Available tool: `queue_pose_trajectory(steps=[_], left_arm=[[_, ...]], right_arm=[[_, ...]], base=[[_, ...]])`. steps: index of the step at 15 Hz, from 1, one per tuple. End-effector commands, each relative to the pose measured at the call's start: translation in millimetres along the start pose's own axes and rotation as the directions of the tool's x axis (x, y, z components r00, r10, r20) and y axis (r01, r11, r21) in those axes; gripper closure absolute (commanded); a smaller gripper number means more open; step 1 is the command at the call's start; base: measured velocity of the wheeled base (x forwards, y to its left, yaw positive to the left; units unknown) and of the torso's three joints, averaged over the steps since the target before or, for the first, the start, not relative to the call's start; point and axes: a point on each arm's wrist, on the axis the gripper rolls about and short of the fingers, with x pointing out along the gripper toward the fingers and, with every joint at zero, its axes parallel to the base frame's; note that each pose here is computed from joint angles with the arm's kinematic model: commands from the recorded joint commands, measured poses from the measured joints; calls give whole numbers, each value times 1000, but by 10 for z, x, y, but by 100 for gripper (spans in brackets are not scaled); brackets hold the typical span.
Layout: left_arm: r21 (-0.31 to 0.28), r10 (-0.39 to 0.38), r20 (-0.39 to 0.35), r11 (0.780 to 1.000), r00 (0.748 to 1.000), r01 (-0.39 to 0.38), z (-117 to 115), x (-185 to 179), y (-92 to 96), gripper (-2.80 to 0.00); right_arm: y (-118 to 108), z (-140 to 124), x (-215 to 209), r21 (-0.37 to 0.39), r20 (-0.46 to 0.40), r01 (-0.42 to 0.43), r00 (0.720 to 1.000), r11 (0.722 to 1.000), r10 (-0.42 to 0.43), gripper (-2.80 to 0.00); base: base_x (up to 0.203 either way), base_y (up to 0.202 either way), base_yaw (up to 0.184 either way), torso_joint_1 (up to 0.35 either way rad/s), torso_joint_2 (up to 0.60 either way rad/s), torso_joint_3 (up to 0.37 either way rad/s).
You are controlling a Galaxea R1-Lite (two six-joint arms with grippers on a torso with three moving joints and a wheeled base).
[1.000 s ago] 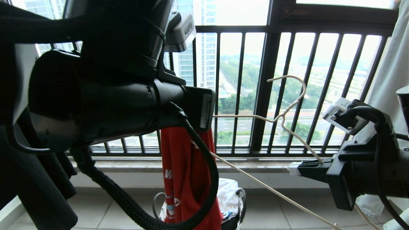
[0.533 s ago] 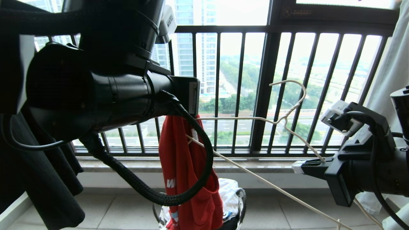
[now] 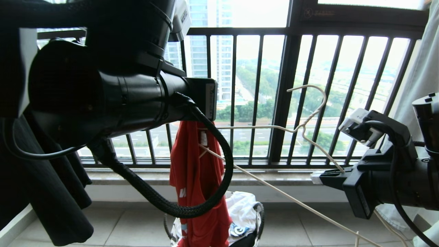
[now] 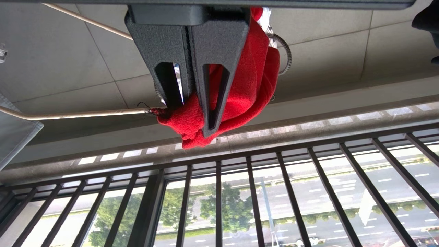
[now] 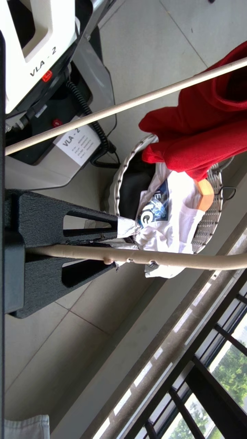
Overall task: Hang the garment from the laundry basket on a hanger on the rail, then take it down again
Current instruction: Hang the clothes on the clothes rack
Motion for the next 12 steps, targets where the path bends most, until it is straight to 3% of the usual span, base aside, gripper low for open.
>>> queue_pose_trajectory(steps=[1, 3, 7, 9, 12], left_arm=[[-8, 1, 9, 1000, 1000, -1, 24, -12, -15, 0], [-12, 23, 19, 1000, 1000, -23, 39, -11, -9, 0], [-3, -12, 9, 1000, 1000, 12, 0, -43, -97, 0], [-17, 3, 16, 1000, 1000, -2, 12, -34, -98, 0], [-24, 36, 29, 999, 999, -35, 37, -3, -105, 0]], right_arm=[[-66, -9, 74, 13, -24, 51, 998, 999, -51, 0], [-111, -8, 65, 21, -24, 86, 996, 996, -85, 0], [-121, -9, 152, 22, -40, 98, 994, 995, -97, 0], [-180, -11, 128, 27, -39, 151, 988, 988, -150, 0], [-182, -31, 108, 0, -46, 155, 987, 988, -155, 0]], base=[[0, 0, 0, 0, 0, 0], [0, 0, 0, 0, 0, 0], [0, 0, 0, 0, 0, 0], [0, 0, 0, 0, 0, 0], [0, 0, 0, 0, 0, 0]])
